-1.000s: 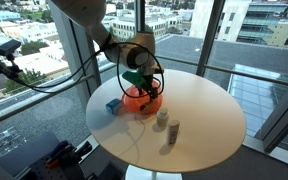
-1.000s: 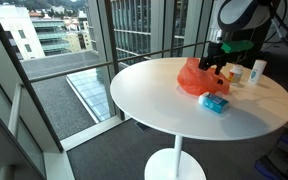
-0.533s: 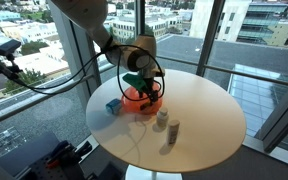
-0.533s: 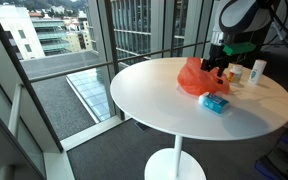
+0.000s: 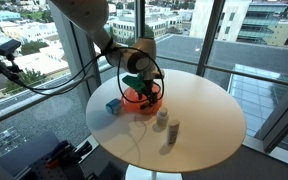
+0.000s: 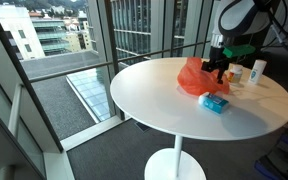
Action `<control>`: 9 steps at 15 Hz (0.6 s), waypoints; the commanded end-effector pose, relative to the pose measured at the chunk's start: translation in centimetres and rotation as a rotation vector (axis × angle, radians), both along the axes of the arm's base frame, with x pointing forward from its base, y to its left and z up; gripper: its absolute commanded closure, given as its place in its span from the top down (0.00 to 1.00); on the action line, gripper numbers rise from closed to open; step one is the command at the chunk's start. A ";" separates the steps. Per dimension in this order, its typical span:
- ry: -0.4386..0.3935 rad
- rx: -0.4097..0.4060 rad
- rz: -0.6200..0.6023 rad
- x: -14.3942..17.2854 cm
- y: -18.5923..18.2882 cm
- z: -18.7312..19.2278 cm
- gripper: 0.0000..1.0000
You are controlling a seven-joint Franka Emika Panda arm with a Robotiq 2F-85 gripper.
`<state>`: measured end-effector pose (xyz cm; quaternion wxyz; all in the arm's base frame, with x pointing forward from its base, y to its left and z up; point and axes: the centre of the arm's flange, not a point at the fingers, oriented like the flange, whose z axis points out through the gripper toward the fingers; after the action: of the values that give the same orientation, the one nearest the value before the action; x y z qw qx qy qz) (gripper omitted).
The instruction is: Remove the yellow and brown bottle from the plastic bag and put it on the table
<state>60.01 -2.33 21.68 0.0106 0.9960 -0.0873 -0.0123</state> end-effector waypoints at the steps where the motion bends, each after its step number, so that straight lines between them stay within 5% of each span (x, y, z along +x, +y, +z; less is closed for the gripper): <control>1: -0.004 0.013 0.005 0.0 0.6 -0.2 1.00; 9: -0.014 0.023 0.025 0.1 2.0 0.1 1.00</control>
<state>60.02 -0.74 21.37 0.0056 0.9971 -0.0751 -0.0148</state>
